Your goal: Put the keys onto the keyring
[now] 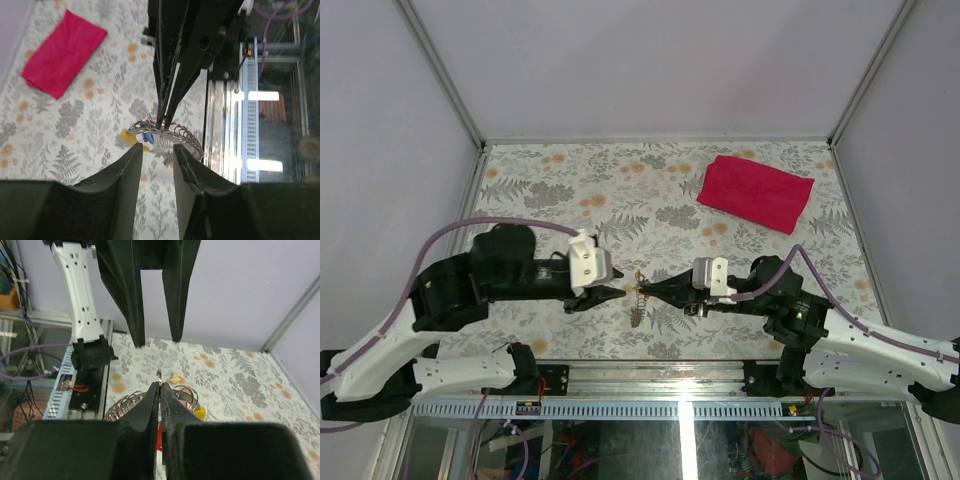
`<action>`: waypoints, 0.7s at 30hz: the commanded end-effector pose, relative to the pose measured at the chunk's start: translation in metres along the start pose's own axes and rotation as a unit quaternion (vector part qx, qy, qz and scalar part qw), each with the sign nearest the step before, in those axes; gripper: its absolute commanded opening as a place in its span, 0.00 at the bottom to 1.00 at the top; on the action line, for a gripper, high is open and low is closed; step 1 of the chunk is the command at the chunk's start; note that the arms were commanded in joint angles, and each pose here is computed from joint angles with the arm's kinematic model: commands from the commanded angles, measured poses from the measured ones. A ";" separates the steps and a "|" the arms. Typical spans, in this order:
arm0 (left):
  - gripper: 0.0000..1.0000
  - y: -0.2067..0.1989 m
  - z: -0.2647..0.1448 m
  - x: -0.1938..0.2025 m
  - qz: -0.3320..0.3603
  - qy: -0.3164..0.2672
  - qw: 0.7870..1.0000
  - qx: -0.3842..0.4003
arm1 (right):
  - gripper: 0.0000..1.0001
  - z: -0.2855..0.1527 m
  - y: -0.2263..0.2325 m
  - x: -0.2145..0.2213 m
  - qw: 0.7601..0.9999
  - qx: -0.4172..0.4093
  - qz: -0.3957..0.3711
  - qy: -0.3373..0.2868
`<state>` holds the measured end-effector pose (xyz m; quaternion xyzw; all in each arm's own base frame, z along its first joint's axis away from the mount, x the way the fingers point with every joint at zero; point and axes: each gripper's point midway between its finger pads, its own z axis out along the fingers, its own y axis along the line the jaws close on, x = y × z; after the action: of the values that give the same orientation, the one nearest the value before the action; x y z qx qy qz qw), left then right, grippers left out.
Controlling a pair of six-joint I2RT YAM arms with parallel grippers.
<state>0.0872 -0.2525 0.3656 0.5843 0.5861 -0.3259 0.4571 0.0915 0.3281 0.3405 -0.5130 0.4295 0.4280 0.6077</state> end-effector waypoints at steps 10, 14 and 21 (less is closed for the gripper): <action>0.34 -0.009 -0.036 -0.054 -0.038 -0.208 0.977 -0.026 | 0.00 -0.010 0.011 -0.072 0.977 -0.014 0.030 -0.209; 0.33 -0.011 -0.035 -0.055 -0.040 -0.217 0.975 -0.020 | 0.00 -0.014 0.009 -0.086 0.965 -0.007 0.043 -0.259; 0.30 -0.016 -0.030 -0.062 -0.041 -0.240 0.970 -0.002 | 0.00 -0.018 0.007 -0.103 0.941 -0.007 0.072 -0.330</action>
<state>0.0680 -0.2452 0.4039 0.4782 0.5272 -0.4389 0.5484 0.0674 0.3254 0.3835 -0.3821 0.3214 0.5776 0.6459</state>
